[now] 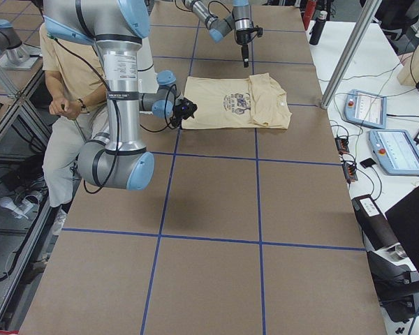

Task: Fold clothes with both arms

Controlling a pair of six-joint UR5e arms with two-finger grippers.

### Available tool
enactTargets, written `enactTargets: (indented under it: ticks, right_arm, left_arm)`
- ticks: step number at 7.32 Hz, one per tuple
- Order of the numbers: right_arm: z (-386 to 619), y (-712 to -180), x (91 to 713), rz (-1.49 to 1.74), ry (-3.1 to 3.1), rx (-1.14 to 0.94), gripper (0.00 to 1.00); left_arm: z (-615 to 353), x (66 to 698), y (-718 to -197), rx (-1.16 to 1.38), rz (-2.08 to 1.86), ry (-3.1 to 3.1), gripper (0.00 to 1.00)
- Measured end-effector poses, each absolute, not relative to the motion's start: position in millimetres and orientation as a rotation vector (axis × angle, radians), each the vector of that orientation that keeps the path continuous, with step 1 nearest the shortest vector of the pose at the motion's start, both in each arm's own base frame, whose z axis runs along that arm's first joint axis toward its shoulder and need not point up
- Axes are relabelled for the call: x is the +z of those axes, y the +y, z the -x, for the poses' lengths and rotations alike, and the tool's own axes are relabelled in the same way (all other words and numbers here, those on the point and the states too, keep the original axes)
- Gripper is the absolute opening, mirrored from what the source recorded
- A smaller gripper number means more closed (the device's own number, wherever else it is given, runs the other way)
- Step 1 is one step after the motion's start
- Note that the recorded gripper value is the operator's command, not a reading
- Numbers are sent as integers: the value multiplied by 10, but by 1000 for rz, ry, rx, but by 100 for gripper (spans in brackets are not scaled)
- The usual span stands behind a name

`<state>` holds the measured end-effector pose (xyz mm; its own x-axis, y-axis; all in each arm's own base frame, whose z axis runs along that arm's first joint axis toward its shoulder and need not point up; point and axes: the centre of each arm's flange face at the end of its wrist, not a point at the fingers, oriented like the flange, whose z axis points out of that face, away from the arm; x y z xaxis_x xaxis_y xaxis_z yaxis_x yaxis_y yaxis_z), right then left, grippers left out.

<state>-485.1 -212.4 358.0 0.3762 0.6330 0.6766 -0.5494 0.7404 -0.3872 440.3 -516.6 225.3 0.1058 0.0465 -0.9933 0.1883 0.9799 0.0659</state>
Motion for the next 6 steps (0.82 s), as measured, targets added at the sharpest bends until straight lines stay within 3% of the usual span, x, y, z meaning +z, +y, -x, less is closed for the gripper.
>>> enactTargets:
  ticks: [2, 4, 6]
  right_arm:
    - [4851, -2122, 3581, 105, -911, 758, 58]
    - [4851, -2121, 3593, 106, -907, 758, 55]
    - [4839, -2120, 3603, 104, -899, 758, 67]
  left_arm:
    - [-4418, 2269, -5166, -105, -190, 1461, 72]
    - [-4432, 2285, -5168, -106, -187, 1459, 72]
    - [-4435, 2287, -5169, -107, -186, 1458, 73]
